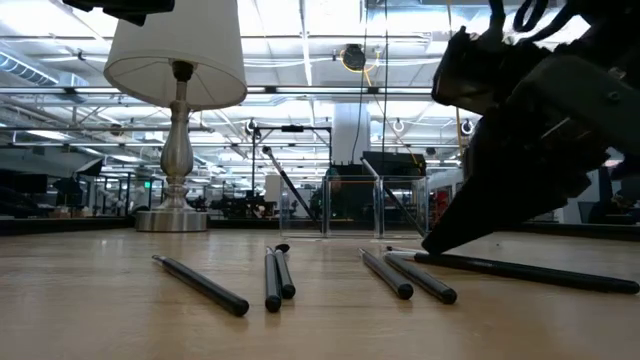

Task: Put items in baskets/containers
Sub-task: Put the eyeshadow brush into the transparent organizer

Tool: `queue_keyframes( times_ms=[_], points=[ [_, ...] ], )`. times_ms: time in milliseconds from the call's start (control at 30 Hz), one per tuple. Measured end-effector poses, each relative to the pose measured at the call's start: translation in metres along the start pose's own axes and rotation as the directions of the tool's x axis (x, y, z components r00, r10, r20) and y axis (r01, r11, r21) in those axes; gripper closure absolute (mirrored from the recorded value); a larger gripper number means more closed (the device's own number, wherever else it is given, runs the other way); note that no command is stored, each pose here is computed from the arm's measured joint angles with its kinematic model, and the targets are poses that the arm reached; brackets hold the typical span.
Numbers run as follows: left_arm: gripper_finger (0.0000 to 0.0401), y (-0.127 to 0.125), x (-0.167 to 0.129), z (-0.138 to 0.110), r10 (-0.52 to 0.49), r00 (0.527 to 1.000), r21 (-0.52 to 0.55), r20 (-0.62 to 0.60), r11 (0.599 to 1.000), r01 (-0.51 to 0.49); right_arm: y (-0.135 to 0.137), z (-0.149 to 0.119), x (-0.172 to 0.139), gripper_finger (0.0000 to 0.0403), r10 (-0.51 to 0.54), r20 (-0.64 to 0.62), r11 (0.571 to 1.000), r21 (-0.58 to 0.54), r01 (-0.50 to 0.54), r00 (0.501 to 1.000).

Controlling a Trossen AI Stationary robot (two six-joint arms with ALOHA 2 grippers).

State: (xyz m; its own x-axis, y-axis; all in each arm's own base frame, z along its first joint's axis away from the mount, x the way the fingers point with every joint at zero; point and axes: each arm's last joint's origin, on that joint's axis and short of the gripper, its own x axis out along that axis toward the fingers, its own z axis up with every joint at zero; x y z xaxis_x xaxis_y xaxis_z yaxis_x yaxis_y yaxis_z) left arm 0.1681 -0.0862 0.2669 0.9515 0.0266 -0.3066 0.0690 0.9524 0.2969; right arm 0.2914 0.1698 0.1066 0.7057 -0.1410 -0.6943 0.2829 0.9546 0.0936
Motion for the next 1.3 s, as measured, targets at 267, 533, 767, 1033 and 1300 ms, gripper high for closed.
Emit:
queue_keyframes(
  times_ms=[267, 533, 767, 1033, 1300],
  points=[
    [0.0375, 0.0, 0.0, 0.0, 0.0, 1.0, 0.0, 0.0, 1.0, 0.0, -0.002, -0.001, 0.0, 0.0403, -0.013, -0.022, 1.0, -0.011, 0.013, 1.0],
    [0.0375, 0.0, 0.0, 0.0, -0.001, 1.0, 0.0, 0.0, 1.0, 0.001, -0.004, -0.004, -0.001, 0.0403, -0.022, -0.058, 1.0, 0.019, 0.023, 0.998],
    [0.0375, 0.0, 0.0, 0.0, -0.001, 1.0, 0.0, 0.0, 1.0, 0.001, 0.002, 0.006, -0.005, 0.0403, 0.008, -0.041, 1.0, -0.022, -0.009, 0.999],
    [0.0375, 0.0, 0.0, 0.0, -0.002, 1.0, -0.004, -0.001, 1.0, 0.002, 0.035, 0.073, -0.037, 0.0403, -0.011, -0.017, 0.988, -0.154, 0.009, 1.0],
    [0.0375, 0.0, 0.0, -0.001, -0.004, 1.0, -0.022, -0.008, 1.0, 0.004, 0.018, 0.089, -0.065, 0.0403, -0.161, -0.432, 0.979, 0.044, 0.199, 0.888]
  ],
)
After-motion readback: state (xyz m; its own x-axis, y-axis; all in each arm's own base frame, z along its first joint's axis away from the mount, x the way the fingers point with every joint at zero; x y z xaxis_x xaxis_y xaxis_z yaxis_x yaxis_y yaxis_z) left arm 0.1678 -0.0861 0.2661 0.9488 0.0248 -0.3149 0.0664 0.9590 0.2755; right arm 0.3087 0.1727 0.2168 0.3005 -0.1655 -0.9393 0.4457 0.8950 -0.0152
